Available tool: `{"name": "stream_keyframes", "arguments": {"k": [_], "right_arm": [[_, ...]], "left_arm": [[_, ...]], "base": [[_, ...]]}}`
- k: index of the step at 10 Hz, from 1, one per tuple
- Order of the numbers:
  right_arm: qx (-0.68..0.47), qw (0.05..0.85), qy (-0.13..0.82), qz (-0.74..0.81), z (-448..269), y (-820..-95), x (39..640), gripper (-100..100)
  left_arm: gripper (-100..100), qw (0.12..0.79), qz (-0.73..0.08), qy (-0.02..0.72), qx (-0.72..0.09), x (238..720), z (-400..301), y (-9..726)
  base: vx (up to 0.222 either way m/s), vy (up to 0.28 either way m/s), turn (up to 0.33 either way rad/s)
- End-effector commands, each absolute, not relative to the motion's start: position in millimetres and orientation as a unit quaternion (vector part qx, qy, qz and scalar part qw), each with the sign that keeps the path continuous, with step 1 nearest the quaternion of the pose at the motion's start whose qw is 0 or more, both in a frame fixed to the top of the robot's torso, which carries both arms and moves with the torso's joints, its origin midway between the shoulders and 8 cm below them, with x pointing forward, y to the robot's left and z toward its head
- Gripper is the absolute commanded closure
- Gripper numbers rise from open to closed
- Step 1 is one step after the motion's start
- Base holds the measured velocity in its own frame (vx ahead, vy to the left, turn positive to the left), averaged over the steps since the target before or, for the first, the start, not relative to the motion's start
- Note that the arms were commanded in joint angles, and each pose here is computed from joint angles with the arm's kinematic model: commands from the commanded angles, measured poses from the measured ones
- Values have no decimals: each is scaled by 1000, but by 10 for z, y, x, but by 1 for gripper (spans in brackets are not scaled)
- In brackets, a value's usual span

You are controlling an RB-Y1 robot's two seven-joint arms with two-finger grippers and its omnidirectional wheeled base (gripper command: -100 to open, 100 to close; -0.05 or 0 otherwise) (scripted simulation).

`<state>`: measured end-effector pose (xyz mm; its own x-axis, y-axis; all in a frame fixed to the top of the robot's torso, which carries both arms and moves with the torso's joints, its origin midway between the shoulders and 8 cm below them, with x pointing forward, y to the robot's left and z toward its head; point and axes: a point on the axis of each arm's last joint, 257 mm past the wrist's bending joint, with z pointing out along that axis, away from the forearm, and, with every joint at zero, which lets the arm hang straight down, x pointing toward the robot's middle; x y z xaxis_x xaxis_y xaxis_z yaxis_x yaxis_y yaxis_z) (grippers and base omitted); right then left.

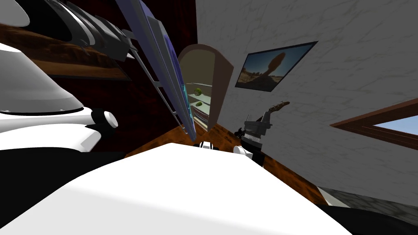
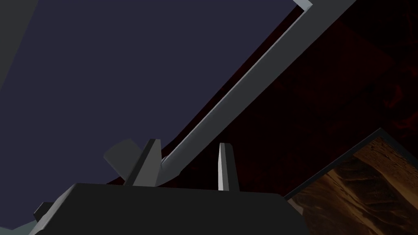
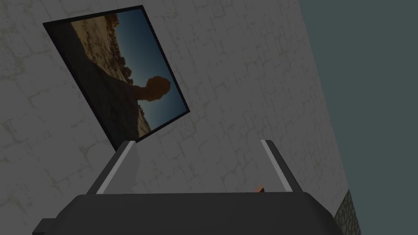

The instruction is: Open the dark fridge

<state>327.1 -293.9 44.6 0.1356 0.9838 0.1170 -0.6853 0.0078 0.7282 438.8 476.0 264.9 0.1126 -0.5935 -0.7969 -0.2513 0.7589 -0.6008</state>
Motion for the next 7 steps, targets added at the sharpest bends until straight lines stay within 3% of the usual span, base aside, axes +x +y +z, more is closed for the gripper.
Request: {"name": "stream_keyframes", "arguments": {"k": [1,7], "right_arm": [[336,674,222,619,446,-2940,3271,0],[336,674,222,619,446,-2939,3271,0]], "left_arm": [[100,674,-154,657,-301,4348,2720,4575],[100,662,-195,675,-260,4315,2716,4193]], "base": [[-127,434,-73],[-82,326,-65]]}}
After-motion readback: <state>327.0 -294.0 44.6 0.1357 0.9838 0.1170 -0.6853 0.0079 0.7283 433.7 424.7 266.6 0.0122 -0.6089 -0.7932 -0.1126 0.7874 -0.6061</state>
